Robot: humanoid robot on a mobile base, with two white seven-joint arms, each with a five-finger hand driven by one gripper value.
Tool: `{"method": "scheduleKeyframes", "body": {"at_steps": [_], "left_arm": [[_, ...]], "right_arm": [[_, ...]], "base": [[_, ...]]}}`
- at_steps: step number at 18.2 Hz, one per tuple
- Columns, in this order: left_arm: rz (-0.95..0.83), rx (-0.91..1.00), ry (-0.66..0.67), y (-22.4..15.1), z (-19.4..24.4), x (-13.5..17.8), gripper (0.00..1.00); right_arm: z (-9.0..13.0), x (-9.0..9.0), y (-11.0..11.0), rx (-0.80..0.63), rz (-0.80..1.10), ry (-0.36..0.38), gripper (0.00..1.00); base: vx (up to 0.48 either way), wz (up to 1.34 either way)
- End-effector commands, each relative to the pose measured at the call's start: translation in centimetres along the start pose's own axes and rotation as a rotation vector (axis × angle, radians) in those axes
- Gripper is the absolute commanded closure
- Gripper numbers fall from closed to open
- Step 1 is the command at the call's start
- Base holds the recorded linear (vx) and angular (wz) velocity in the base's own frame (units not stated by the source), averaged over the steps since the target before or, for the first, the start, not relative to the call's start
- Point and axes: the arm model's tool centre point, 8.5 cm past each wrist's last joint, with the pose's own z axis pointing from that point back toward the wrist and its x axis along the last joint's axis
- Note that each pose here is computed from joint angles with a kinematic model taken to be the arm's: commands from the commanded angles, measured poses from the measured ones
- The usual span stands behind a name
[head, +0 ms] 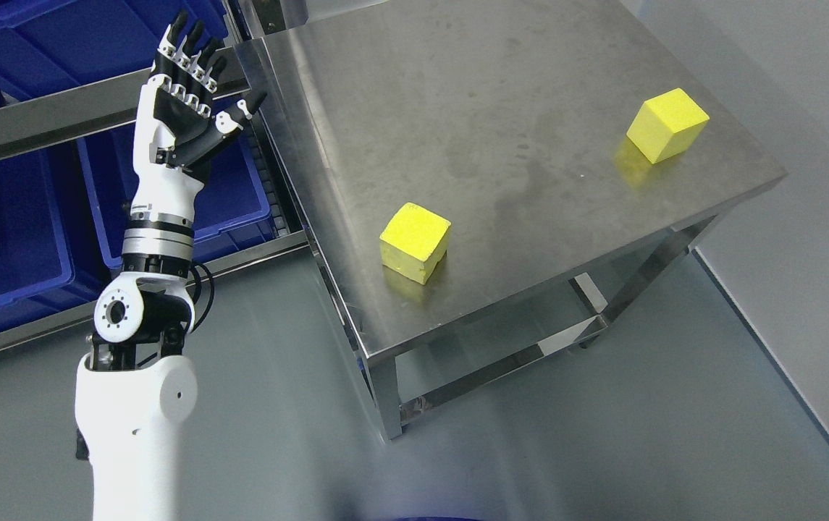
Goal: Move yellow foam block to right shelf middle
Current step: 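Lower the raised left hand and reach toward the nearer yellow foam cube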
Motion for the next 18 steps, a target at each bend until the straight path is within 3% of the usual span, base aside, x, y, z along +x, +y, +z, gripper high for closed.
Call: {"method": "scheduleKeyframes", "body": {"at_steps": [1,5,13,18], "left_arm": [[-0.019,0.004,-0.005,0.7,-0.1,0.4,0.00],[-0.037,-0.017,-0.044,1.8,-0.7,2.0,0.00],[-0.324,-0.321,-0.005,8.5,0.8,7.6,0.00],[-0.435,-0.683,0.067,7.5,5.0,5.7,0.02]], "right_arm": [[0.0,-1.0,-1.1,-0.017,-0.008,0.006,0.00],[0.0,-0.9,-1.1,-0.017,-0.008,0.005,0.00],[0.0,-0.9,-1.1,-0.017,-0.008,0.005,0.00],[0.0,-1.0,-1.1,-0.017,-0.008,0.006,0.00]], "base": [[-0.004,-0.03],[0.006,0.06],[0.007,0.01],[0.000,0.00]]}}
